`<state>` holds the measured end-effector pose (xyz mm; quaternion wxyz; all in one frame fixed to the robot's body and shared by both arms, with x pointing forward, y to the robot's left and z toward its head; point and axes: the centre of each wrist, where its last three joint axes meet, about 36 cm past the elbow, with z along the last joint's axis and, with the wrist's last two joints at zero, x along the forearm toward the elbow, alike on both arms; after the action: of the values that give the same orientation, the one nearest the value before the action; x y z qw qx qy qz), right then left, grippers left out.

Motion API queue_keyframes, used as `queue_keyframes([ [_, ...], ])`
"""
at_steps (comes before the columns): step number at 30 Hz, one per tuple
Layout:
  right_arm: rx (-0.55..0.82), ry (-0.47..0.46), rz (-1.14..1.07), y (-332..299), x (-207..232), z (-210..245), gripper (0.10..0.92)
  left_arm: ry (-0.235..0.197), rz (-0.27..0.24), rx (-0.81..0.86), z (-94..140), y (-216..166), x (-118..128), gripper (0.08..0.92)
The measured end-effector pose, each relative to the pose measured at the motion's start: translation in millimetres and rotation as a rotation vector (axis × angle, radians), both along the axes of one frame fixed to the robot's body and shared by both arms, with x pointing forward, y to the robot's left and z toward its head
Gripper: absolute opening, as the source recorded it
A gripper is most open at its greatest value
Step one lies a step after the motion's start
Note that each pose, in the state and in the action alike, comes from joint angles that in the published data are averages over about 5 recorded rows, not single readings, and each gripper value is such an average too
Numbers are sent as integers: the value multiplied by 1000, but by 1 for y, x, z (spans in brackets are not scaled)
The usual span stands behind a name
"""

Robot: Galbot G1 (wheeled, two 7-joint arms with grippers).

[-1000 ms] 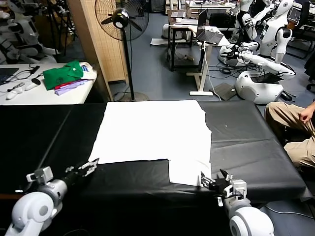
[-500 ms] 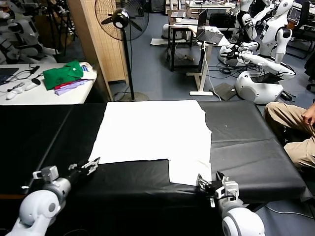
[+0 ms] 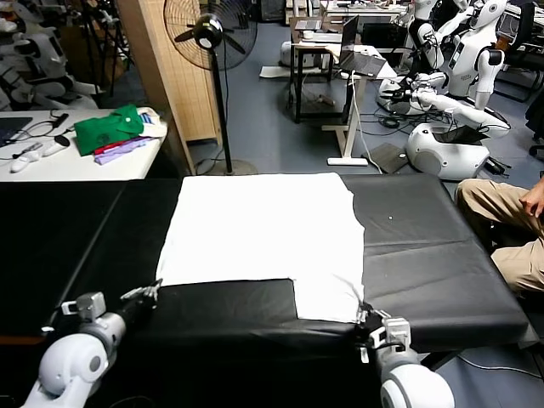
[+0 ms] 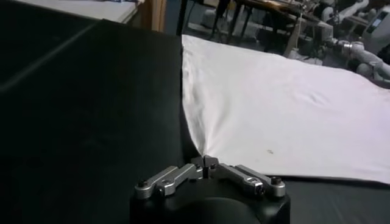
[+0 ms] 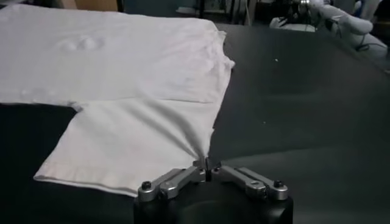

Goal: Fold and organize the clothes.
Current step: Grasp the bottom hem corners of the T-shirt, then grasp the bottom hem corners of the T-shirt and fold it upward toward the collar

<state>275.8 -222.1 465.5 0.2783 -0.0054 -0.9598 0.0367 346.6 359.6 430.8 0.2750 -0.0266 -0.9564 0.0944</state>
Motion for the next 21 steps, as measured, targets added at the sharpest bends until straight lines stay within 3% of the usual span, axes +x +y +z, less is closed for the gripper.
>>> queue_keyframes([
  [8, 33, -37, -19, -5, -22, 29, 120, -37, -32, 32, 40, -9, -41, 130],
  [11, 47, -43, -12, -8, -22, 32, 120, -72, -29, 39, 52, -11, -48, 130],
  [14, 59, -74, 8, -12, -14, 27, 120, -121, -12, 46, 58, -12, -48, 130],
  [21, 120, -263, 61, -23, 51, -9, 120, -234, 43, 43, 49, -15, -24, 130],
])
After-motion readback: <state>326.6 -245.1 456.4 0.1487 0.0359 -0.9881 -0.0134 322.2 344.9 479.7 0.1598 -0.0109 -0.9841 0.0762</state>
